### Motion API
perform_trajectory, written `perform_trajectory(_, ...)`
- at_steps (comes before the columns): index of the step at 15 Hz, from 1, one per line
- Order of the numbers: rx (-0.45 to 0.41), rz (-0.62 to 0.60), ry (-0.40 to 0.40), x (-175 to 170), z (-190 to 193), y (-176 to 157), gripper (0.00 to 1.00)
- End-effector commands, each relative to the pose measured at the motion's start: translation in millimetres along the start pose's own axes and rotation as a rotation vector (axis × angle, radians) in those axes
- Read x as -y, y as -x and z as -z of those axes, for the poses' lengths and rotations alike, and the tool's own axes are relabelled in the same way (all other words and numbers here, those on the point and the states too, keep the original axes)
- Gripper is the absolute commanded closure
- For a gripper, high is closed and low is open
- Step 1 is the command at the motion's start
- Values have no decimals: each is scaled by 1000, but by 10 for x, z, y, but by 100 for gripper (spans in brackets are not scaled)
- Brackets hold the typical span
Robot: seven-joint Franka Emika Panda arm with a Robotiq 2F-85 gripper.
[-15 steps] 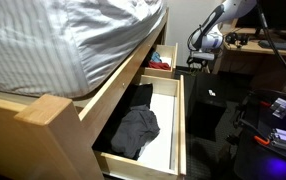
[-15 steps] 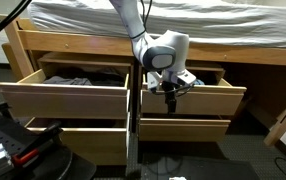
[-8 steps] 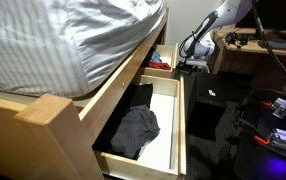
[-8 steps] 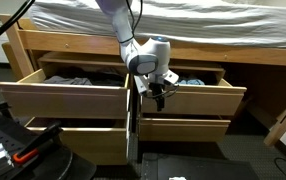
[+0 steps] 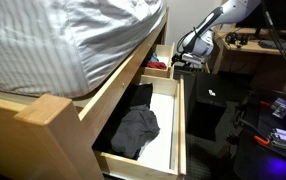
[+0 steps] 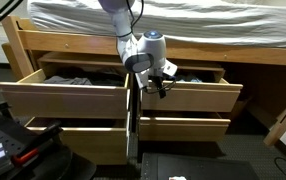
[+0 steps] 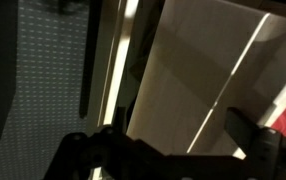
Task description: Close the two upper drawers
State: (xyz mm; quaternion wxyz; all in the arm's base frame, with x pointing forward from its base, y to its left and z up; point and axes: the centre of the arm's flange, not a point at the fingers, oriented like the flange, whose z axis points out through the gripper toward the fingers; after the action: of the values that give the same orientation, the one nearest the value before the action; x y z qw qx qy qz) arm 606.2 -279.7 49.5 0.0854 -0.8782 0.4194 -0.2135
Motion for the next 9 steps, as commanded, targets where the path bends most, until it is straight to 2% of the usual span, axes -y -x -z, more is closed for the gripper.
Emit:
perform_trajectory(1,170,-14,-112,219,-289,-212,0)
perform_trajectory(2,92,-15,-57,139,-34,-61,0)
perform_trajectory(4,138,-21,-92,229,-88,-123,0)
perform_trajectory(8,146,-26,-101,241,-154,-108,0)
perform_trajectory(9,119,-33,-112,247,-174,-67,0)
